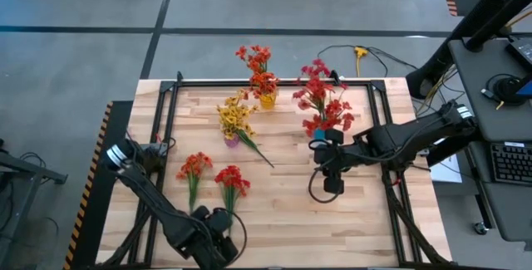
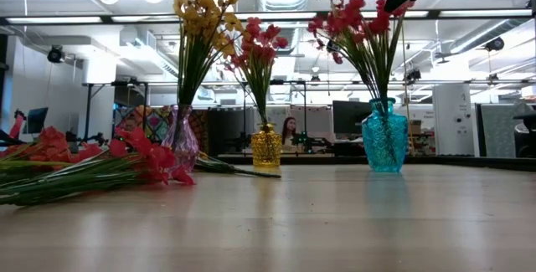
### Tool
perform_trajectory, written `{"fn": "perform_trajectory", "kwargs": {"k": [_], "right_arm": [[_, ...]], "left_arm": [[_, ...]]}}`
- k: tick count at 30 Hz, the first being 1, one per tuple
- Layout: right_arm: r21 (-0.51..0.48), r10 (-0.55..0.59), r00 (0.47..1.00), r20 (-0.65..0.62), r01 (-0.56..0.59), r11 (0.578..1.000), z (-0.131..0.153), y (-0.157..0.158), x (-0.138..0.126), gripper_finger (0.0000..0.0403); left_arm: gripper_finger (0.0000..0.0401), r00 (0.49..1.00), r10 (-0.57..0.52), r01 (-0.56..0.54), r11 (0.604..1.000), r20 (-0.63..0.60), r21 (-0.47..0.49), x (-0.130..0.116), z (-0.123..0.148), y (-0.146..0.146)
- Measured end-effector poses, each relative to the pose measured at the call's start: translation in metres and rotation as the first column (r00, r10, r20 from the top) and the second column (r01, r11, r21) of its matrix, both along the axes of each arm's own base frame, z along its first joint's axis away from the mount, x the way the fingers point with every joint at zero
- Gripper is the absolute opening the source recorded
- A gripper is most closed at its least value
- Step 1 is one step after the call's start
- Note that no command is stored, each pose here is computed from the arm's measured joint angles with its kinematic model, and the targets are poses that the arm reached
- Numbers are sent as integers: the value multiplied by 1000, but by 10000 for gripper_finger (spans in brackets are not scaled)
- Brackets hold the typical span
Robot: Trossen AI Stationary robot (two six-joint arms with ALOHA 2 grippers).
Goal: Sort flowers into vase by color
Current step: Put the orange flower into the yellow vase
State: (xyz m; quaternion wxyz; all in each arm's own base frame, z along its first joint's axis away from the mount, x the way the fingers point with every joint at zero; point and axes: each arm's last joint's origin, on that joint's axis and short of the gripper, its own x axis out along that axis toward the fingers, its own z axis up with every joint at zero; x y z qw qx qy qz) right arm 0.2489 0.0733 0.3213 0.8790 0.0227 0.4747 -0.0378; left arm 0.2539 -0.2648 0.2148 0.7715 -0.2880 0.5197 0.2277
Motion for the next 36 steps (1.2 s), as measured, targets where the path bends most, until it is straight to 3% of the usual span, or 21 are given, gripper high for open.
{"fn": "perform_trajectory", "kwargs": {"k": [36], "right_arm": [[-14,41,998,41,-40,999,-1,1,4,95]], "left_arm": [[214,1000,6,-6,1000,2,2,3,-3,-3]]}}
